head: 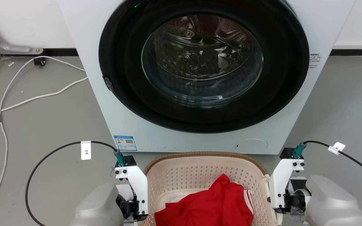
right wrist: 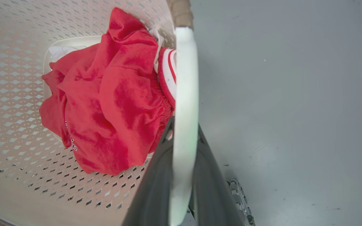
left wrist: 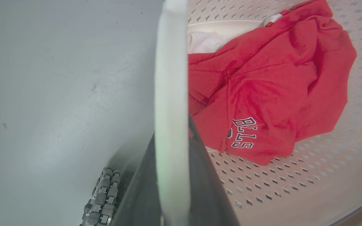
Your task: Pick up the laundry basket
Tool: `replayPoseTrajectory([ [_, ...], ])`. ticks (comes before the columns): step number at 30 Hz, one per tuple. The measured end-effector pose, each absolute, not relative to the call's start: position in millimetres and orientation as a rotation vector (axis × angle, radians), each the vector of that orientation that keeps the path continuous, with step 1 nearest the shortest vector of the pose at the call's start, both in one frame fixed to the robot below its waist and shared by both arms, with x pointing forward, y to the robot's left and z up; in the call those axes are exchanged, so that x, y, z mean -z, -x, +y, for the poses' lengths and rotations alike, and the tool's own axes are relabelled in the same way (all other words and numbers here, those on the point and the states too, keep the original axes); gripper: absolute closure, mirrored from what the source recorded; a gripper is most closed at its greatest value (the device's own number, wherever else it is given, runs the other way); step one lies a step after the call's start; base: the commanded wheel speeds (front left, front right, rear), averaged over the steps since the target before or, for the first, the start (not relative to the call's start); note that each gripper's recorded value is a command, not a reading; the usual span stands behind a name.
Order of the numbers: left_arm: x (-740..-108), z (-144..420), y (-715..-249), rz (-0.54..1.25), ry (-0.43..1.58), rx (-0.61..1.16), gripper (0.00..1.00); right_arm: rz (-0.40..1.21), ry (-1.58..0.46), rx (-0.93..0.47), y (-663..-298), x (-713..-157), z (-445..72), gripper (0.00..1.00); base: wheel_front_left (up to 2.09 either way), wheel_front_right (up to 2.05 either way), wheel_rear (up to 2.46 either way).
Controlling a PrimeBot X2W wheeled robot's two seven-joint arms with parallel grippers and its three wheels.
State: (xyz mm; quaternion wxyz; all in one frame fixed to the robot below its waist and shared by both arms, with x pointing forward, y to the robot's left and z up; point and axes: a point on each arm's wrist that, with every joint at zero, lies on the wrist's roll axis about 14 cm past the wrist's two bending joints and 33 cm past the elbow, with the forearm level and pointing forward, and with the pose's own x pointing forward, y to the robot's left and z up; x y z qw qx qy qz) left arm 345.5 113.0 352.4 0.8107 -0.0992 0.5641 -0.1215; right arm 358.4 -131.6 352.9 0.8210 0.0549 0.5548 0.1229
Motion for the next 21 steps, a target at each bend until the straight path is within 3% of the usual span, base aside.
replayPoseTrajectory([
  [21,-352.3,112.4,-346.2,1.194,0.213,0.26,1.0,1.177,-0.128,-0.257,-358.2,-352.9,-131.9,1.0,0.0,0.0,0.0],
])
